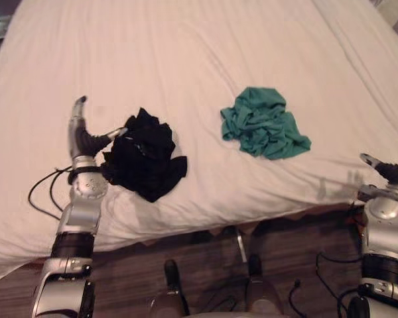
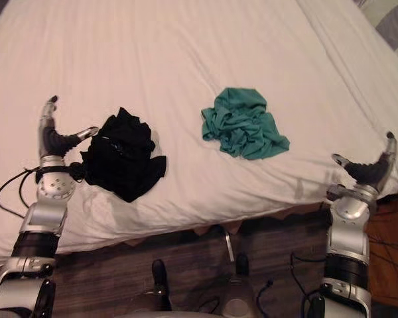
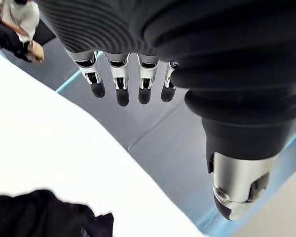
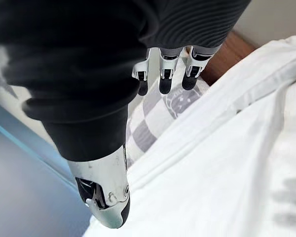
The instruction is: Tidy the bed and pick cloth on bed and put in laundry
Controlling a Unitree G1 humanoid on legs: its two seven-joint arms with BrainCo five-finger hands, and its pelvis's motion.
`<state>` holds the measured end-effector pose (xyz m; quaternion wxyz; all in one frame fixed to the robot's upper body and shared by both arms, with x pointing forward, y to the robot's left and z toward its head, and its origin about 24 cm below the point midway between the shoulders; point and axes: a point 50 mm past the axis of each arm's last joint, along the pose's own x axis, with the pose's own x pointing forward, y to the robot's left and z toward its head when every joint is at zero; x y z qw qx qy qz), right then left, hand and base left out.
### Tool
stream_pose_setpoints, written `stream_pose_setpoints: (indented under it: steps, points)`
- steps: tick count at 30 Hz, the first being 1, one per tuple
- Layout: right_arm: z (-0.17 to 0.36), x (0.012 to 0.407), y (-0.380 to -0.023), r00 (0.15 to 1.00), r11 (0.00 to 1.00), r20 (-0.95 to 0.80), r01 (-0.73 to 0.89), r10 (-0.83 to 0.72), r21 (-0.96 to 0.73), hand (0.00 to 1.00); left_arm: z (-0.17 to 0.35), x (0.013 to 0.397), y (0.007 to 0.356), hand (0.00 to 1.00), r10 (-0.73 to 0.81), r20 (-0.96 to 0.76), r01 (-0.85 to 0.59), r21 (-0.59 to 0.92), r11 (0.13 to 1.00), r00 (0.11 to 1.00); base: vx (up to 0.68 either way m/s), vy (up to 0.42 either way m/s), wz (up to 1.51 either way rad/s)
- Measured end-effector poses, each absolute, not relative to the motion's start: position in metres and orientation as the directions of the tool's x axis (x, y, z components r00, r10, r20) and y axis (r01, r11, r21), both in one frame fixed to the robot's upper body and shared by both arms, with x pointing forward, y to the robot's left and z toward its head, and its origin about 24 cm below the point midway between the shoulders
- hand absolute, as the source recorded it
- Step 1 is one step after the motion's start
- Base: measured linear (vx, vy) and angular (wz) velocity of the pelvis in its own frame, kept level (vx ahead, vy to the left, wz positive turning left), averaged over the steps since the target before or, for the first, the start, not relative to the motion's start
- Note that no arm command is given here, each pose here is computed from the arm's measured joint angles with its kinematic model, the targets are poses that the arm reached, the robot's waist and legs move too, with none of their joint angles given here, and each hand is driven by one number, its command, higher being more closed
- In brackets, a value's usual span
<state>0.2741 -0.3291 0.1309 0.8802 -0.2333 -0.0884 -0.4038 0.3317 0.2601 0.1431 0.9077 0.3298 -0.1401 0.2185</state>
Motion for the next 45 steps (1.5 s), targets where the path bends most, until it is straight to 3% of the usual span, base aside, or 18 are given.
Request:
stream_pose_setpoints:
  steps: [1, 12, 17, 22, 25, 31, 32, 43, 45]
  points:
    - [0.133, 0.276, -0.327, 0.664, 0.571, 0.350, 0.747, -0.660, -0.339, 0.00, 0.143, 0.335, 0.259, 1.00, 0.301, 0.387, -0.480, 0.547, 0.686, 0.871, -0.06, 0.001, -0.20]
    - [0.171, 0.295, -0.310, 0.693, 0.609, 0.463, 0.715, -0.553, -0.344, 0.00, 0.144, 0.367, 0.254, 1.00, 0.266, 0.289, -0.391, 0.736, 0.553, 0.920, -0.02, -0.002, -0.07]
    - [0.218, 0.316, -0.298, 0.700, 0.624, 0.571, 0.687, -0.430, -0.372, 0.00, 0.141, 0.368, 0.249, 1.00, 0.237, 0.276, -0.363, 0.751, 0.552, 0.932, -0.01, -0.003, 0.09]
    - [0.246, 0.337, -0.290, 0.724, 0.623, 0.590, 0.655, -0.357, -0.427, 0.00, 0.130, 0.354, 0.224, 1.00, 0.168, 0.317, -0.347, 0.679, 0.647, 0.933, 0.03, -0.013, 0.21]
    - [0.256, 0.351, -0.288, 0.756, 0.620, 0.566, 0.625, -0.329, -0.474, 0.00, 0.116, 0.328, 0.212, 1.00, 0.159, 0.347, -0.330, 0.518, 0.790, 0.924, 0.06, -0.010, 0.35]
    - [0.279, 0.366, -0.296, 0.781, 0.570, 0.535, 0.611, -0.322, -0.549, 0.00, 0.091, 0.289, 0.196, 1.00, 0.148, 0.328, -0.255, 0.312, 0.915, 0.933, 0.02, -0.002, 0.32]
    - [0.280, 0.368, -0.297, 0.784, 0.574, 0.524, 0.610, -0.333, -0.547, 1.00, 0.086, 0.283, 0.196, 1.00, 0.154, 0.311, -0.247, 0.286, 0.926, 0.938, -0.02, -0.006, 0.39]
    - [0.281, 0.374, -0.312, 0.792, 0.541, 0.473, 0.610, -0.387, -0.578, 1.00, 0.018, 0.267, 0.187, 1.00, 0.139, -0.014, -0.131, 0.252, 0.959, 0.990, -0.05, -0.001, 0.13]
    - [0.263, 0.370, -0.317, 0.792, 0.603, 0.442, 0.609, -0.422, -0.515, 1.00, 0.010, 0.264, 0.177, 1.00, 0.129, -0.060, -0.113, 0.219, 0.969, 0.990, 0.02, -0.034, 0.02]
